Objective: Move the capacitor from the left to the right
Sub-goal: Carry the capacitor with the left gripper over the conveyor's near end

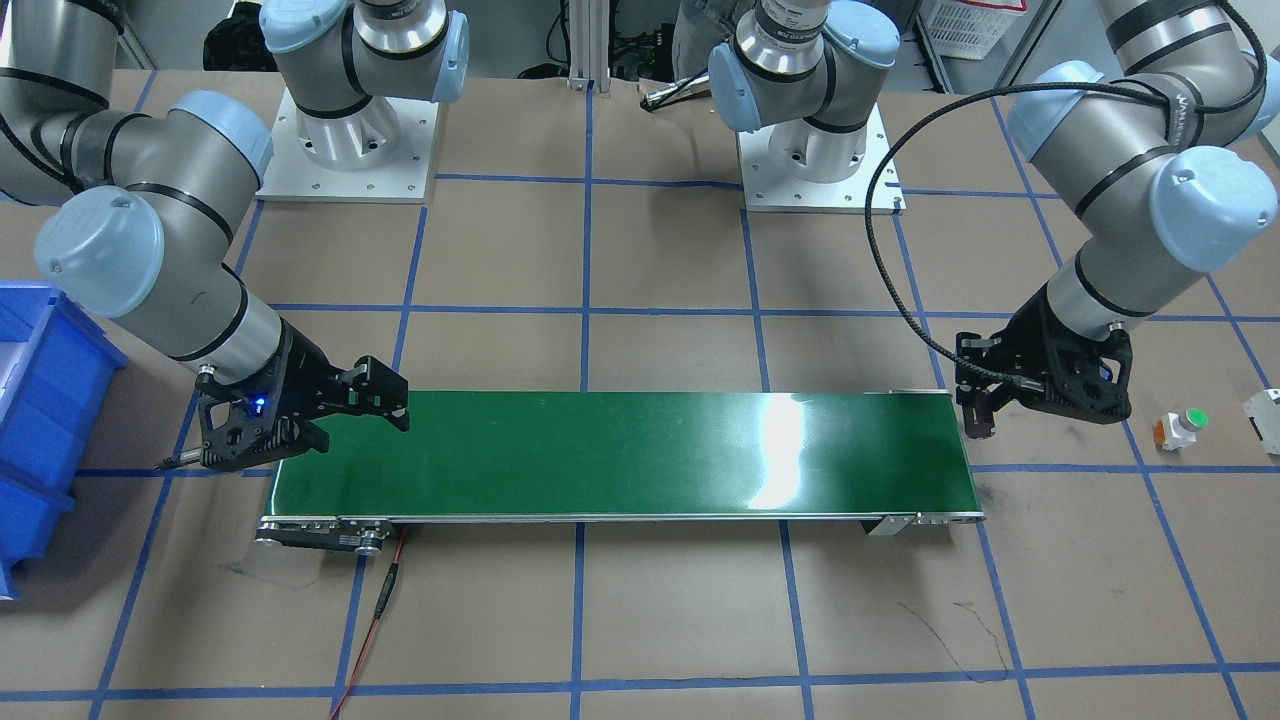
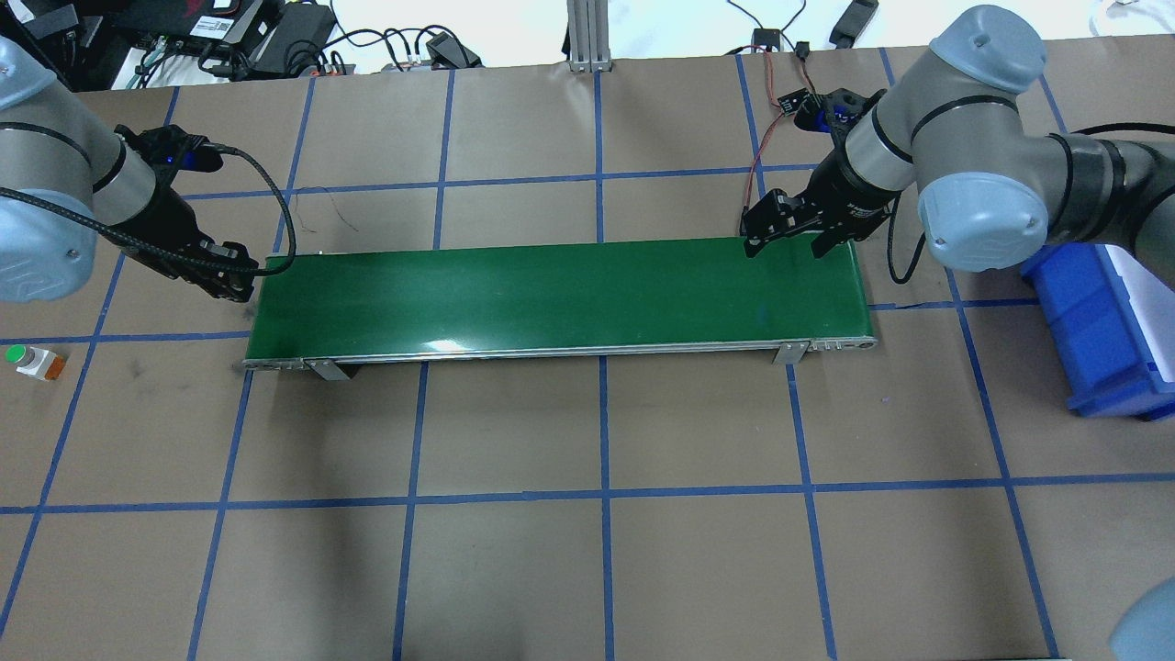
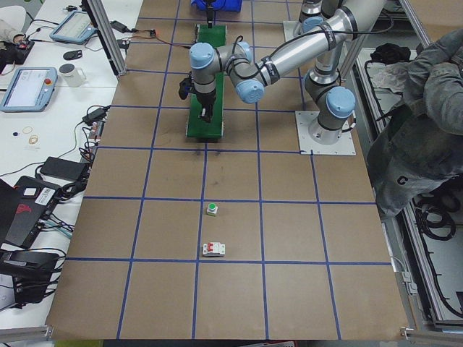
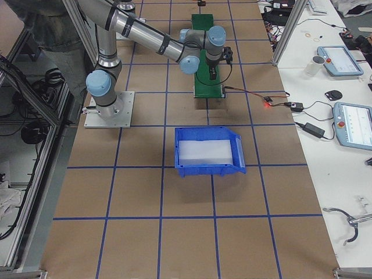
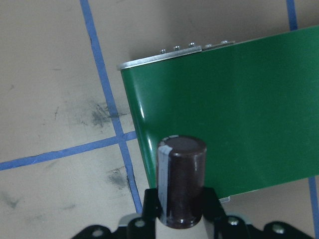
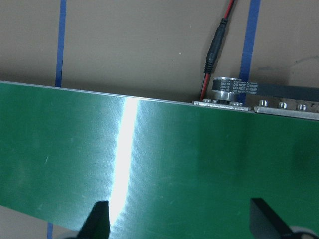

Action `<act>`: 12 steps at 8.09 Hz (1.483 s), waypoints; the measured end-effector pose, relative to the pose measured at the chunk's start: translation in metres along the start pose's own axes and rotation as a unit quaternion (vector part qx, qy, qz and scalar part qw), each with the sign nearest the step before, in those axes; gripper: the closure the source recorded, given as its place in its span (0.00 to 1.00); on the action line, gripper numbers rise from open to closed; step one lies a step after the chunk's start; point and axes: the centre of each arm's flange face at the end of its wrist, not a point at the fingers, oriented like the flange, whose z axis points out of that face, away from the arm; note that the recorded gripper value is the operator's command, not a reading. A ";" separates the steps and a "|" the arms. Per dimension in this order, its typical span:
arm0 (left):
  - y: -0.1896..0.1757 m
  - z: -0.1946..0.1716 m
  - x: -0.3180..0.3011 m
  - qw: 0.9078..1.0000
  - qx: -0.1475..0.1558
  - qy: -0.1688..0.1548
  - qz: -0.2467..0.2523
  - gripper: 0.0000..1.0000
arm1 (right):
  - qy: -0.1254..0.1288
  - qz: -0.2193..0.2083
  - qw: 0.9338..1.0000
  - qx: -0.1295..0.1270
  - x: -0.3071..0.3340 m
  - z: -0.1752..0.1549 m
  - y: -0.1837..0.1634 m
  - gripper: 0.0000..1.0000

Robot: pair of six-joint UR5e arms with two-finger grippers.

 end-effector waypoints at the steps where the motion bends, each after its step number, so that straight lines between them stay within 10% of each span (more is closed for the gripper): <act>1: -0.004 0.007 0.005 1.000 -0.008 -0.007 0.007 0.78 | 0.000 0.000 1.000 0.000 0.000 0.000 0.000 0.00; 6: -0.034 0.042 0.009 0.994 0.028 0.020 -0.106 0.83 | 0.001 0.000 1.000 0.000 0.000 0.000 0.000 0.00; 8: -0.035 0.045 0.010 0.991 0.026 0.025 -0.126 0.62 | 0.001 -0.001 1.000 0.000 0.000 0.000 0.000 0.00; 12: -0.026 0.059 0.014 0.992 0.002 0.022 -0.125 0.57 | 0.001 -0.001 1.000 0.000 0.000 0.000 0.000 0.00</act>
